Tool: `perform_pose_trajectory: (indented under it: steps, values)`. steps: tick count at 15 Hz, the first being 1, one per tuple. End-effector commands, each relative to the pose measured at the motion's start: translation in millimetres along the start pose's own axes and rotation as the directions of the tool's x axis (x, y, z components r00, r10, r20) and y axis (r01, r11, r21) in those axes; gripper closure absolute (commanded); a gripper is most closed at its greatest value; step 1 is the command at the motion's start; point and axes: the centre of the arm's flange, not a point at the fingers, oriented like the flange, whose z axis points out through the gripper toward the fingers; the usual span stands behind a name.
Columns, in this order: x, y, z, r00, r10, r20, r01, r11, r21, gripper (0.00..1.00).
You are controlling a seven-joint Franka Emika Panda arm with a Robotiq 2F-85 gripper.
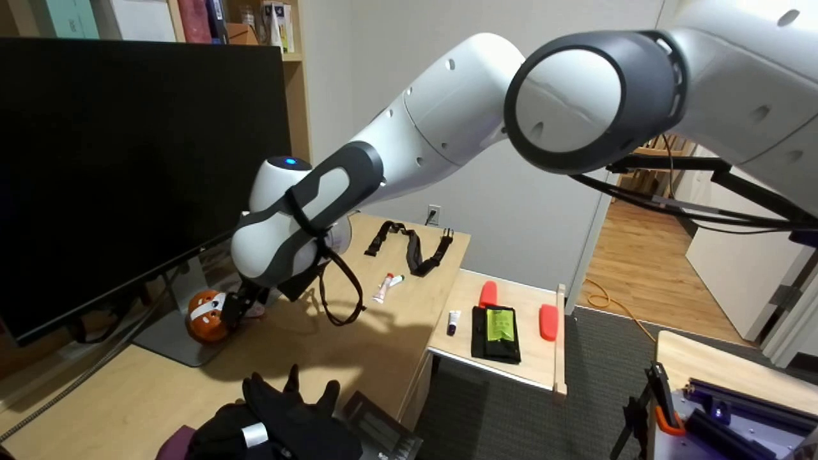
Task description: Take the brown plush toy from the monitor and place it on the right side of the desk
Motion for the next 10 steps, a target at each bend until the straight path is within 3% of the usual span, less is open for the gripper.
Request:
perform_pose_trajectory:
  steps: [1,5,6,7,9,10]
  values:
    - [-2.3,11.8,13.8,0.997,-0.065,0.039,0.063,0.997,0.045,0.33]
    - [-8.2,19.1,15.6,0.994,-0.094,0.062,0.091,0.995,0.05,0.61]
    - [-7.6,21.1,12.2,0.994,-0.088,0.062,0.085,0.995,0.044,0.61]
    - [-7.5,22.7,9.1,0.995,-0.08,0.063,0.078,0.996,0.036,0.24]
    - [-14.0,27.8,1.9,0.999,-0.029,0.03,0.029,1.0,-0.002,0.27]
    - [-18.6,31.8,-1.7,0.999,0.005,0.037,-0.004,1.0,-0.017,0.22]
